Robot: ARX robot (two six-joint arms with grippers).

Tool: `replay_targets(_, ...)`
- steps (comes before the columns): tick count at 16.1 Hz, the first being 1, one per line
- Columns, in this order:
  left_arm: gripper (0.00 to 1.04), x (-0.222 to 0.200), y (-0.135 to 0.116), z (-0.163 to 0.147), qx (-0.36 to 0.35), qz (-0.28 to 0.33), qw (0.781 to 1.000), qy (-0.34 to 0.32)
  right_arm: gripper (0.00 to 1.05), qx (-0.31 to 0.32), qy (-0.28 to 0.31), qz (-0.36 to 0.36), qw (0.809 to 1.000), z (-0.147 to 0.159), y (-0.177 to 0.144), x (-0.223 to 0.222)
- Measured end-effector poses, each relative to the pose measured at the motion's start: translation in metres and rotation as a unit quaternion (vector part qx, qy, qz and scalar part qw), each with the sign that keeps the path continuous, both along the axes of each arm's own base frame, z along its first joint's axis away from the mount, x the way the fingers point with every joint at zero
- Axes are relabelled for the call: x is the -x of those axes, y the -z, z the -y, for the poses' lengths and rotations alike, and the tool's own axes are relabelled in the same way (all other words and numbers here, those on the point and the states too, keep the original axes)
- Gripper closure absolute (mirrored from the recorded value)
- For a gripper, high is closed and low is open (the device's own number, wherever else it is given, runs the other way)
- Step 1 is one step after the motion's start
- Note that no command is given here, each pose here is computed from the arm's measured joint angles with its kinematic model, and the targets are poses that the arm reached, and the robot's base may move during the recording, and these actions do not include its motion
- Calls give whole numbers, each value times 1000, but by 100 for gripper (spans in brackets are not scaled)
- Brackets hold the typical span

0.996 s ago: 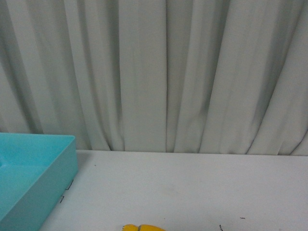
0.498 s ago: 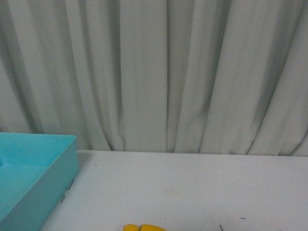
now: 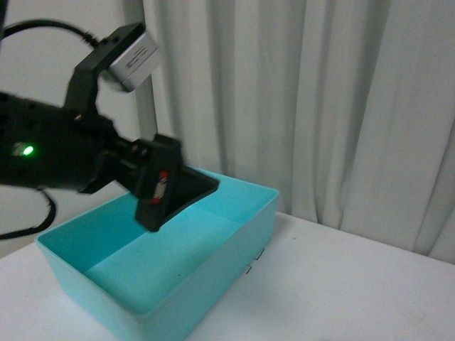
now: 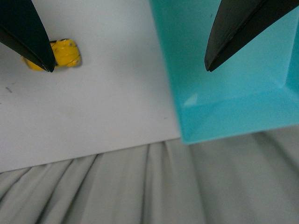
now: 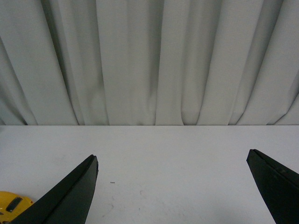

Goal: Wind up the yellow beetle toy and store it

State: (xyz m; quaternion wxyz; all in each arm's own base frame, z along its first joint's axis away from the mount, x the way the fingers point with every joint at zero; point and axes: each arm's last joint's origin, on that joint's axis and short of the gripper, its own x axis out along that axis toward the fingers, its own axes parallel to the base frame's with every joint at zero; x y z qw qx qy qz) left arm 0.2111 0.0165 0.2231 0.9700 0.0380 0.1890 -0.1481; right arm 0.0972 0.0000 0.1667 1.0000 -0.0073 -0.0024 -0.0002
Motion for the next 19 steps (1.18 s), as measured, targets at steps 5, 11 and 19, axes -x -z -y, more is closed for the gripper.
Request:
replay_targets(5, 7, -41, 12, 93, -75, -29, 958, 275, 7, 0, 0, 0, 1000, 0, 0, 0)
replay_targets(11, 7, -55, 48, 167, -174, -32, 891, 419, 7, 0, 0, 0, 1000, 0, 0, 0)
replay_targets(19, 7, -117, 127, 198, -355, -111, 798, 474, 7, 0, 0, 0, 1000, 0, 0, 0)
